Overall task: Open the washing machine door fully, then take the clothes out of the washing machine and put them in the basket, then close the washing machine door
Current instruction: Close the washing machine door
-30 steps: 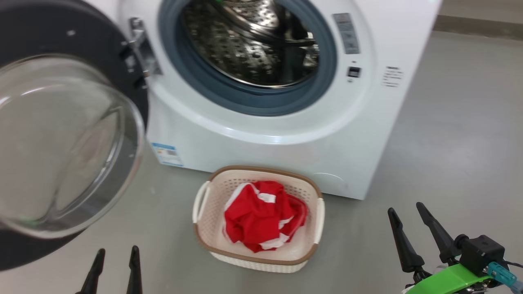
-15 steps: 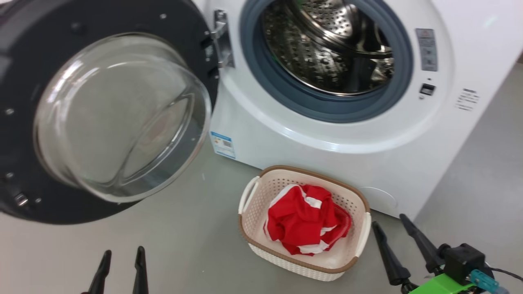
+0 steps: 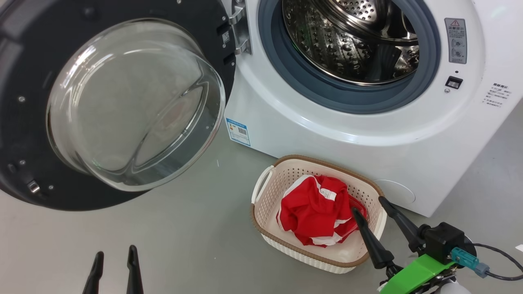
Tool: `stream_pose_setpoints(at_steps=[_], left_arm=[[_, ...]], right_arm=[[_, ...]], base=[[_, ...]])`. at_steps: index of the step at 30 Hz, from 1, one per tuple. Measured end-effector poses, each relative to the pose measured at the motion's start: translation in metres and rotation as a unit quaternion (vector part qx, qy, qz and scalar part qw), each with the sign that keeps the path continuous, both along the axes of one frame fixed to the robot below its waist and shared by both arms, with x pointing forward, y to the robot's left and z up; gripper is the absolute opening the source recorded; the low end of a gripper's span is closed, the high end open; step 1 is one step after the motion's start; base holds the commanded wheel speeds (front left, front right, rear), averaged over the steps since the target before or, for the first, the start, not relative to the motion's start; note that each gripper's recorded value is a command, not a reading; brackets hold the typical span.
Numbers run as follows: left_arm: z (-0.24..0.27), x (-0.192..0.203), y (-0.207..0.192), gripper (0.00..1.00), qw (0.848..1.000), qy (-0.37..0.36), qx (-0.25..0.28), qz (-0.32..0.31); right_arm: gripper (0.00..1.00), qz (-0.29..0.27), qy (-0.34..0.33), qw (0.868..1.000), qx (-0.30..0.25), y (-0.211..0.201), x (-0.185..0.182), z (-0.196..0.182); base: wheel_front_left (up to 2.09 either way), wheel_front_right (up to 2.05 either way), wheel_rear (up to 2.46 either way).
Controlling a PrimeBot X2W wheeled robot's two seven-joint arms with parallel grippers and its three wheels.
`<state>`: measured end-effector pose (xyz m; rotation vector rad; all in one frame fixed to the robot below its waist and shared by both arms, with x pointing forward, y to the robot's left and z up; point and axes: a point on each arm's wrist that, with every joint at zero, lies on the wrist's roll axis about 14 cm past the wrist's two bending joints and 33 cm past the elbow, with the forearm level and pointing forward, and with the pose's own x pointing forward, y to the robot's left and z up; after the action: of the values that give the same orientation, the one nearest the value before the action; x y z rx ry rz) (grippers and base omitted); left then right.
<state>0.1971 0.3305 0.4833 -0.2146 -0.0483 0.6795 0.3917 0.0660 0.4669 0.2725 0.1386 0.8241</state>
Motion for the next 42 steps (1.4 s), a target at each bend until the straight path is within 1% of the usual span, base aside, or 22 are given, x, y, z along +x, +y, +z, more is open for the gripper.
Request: stream_pose_setpoints(at_steps=[4, 10, 11, 12, 13, 14, 17, 20, 24, 27, 30, 31, 32, 35, 36, 37, 41, 42], left_arm=[[-0.002, -0.005, -0.001, 1.0, 1.0, 0.005, -0.002, 0.005], [0.005, -0.005, 0.001, 1.0, 1.0, -0.011, -0.001, 0.007], [0.007, -0.006, 0.003, 0.93, 1.0, -0.015, 0.001, 0.01], [0.01, -0.008, 0.006, 0.51, 1.0, -0.02, 0.004, 0.014], [0.015, -0.01, 0.01, 0.29, 0.999, -0.028, 0.006, 0.018], [0.021, -0.011, 0.014, 0.0, 0.999, -0.037, 0.013, 0.021], [0.053, -0.011, 0.029, 0.0, 0.996, -0.069, 0.057, 0.026], [0.103, -0.007, 0.047, 0.0, 0.985, -0.117, 0.126, 0.03], [0.169, -0.01, 0.075, 0.0, 0.961, -0.176, 0.207, 0.047], [0.219, -0.015, 0.095, 0.0, 0.938, -0.201, 0.275, 0.057], [0.26, -0.018, 0.115, 0.0, 0.919, -0.225, 0.314, 0.075], [0.26, -0.018, 0.115, 0.0, 0.919, -0.225, 0.314, 0.075], [0.273, -0.017, 0.13, 0.0, 0.915, -0.23, 0.32, 0.081], [0.281, -0.01, 0.151, 0.0, 0.919, -0.235, 0.306, 0.084], [0.281, -0.006, 0.159, 0.0, 0.922, -0.236, 0.296, 0.086], [0.281, 0.001, 0.174, 0.0, 0.927, -0.235, 0.277, 0.089], [0.264, 0.019, 0.203, 0.0, 0.946, -0.229, 0.211, 0.094], [0.264, 0.019, 0.203, 0.0, 0.946, -0.229, 0.211, 0.094]], right_arm=[[1.0, 0.008, -0.003, 1.0, 0.001, 0.005, 0.0, 0.002], [1.0, 0.007, -0.006, 1.0, 0.001, 0.004, 0.0, 0.005], [1.0, 0.006, -0.007, 1.0, 0.001, 0.003, 0.0, 0.006], [1.0, 0.005, -0.008, 1.0, 0.002, 0.003, 0.0, 0.007], [1.0, 0.003, -0.009, 1.0, 0.003, 0.002, 0.0, 0.008], [1.0, 0.001, -0.009, 1.0, 0.003, 0.001, 0.0, 0.009], [1.0, -0.009, -0.01, 1.0, 0.009, -0.002, 0.003, 0.012], [1.0, -0.017, -0.001, 1.0, 0.008, -0.008, 0.0, 0.007], [1.0, -0.032, 0.013, 0.999, 0.008, -0.016, -0.005, 0.0], [1.0, -0.042, 0.013, 0.999, 0.012, -0.02, -0.004, 0.001], [1.0, -0.052, 0.013, 0.998, 0.013, -0.026, -0.002, 0.0], [1.0, -0.052, 0.013, 0.998, 0.013, -0.026, -0.002, 0.0], [1.0, -0.056, 0.013, 0.998, 0.012, -0.029, -0.002, 0.0], [1.0, -0.066, 0.016, 0.998, 0.012, -0.035, -0.001, -0.003], [1.0, -0.069, 0.018, 0.997, 0.012, -0.038, 0.0, -0.004], [1.0, -0.074, 0.02, 0.997, 0.01, -0.041, 0.001, -0.007], [1.0, -0.08, 0.03, 0.996, 0.007, -0.047, 0.004, -0.016], [1.0, -0.08, 0.03, 0.996, 0.007, -0.047, 0.004, -0.016]], base=[[0.0, 0.0, 0.0], [0.0, 0.0, 0.0], [0.0, 0.0, 0.0], [0.0, 0.0, 0.0], [0.0, 0.0, 0.0], [0.0, 0.0, 0.0], [0.0, 0.0, 0.0], [0.0, 0.0, 0.0], [0.0, 0.0, 0.0], [0.0, 0.0, 0.0], [0.0, 0.0, 0.0], [0.0, 0.0, 0.0], [0.0, 0.0, 0.0], [0.0, 0.0, 0.0], [0.0, 0.0, 0.0], [0.0, 0.0, 0.0], [0.0, 0.0, 0.0], [0.0, 0.0, 0.0]])
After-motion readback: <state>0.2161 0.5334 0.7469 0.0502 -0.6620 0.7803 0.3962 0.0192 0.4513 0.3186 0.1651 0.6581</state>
